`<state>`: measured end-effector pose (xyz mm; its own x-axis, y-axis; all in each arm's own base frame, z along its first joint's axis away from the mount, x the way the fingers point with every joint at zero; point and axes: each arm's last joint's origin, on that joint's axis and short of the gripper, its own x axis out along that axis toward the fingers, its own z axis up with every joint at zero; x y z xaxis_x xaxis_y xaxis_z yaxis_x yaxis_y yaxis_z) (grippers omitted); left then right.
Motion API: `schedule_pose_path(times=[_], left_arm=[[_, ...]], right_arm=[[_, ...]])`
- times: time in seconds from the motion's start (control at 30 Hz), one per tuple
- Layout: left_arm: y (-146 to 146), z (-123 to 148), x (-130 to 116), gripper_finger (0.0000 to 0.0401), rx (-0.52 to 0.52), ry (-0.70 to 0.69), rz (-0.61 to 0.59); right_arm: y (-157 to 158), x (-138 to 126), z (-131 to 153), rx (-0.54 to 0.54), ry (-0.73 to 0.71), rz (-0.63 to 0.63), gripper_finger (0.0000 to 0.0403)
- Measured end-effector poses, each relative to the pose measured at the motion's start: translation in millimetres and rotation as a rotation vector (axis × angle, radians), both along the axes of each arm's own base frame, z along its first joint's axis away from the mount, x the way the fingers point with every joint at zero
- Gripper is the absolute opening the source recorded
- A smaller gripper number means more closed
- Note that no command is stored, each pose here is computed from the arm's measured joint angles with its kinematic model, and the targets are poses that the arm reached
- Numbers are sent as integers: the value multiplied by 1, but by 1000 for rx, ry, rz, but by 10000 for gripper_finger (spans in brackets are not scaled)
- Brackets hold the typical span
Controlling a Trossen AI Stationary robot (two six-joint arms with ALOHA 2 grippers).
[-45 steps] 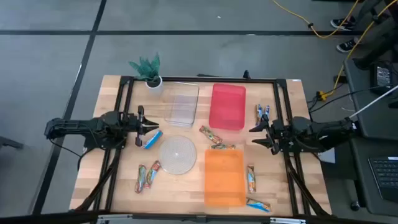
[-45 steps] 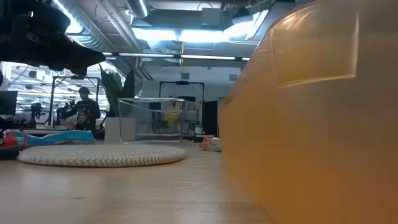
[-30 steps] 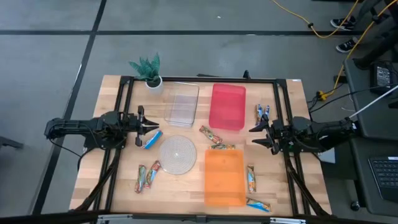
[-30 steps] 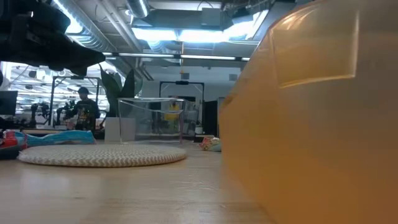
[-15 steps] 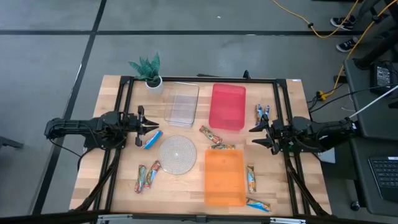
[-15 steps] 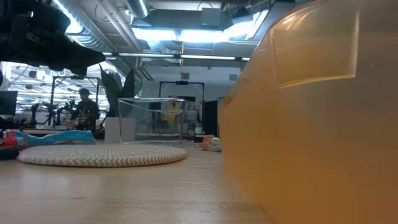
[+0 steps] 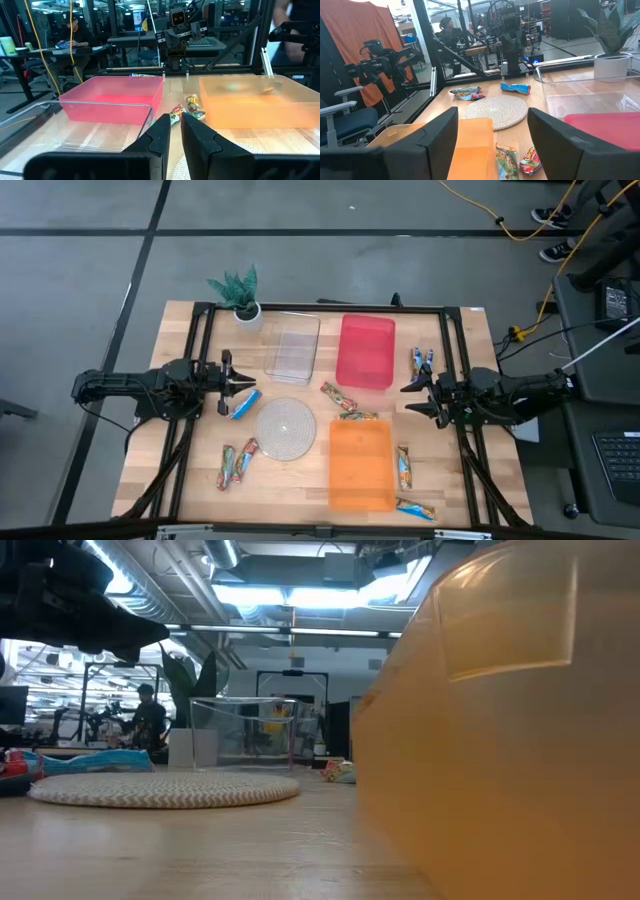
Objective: Pick and place Granola Bars by type
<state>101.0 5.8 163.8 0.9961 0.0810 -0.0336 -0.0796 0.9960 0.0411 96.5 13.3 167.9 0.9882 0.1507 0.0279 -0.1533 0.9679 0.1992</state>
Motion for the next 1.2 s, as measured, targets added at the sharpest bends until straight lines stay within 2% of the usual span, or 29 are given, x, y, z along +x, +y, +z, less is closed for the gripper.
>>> schedule_pose_path(times=[1.2], left_arm=[[0, 0, 0, 41, 0, 0, 0]], right_arm=[[0, 0, 0, 0, 0, 0, 241]])
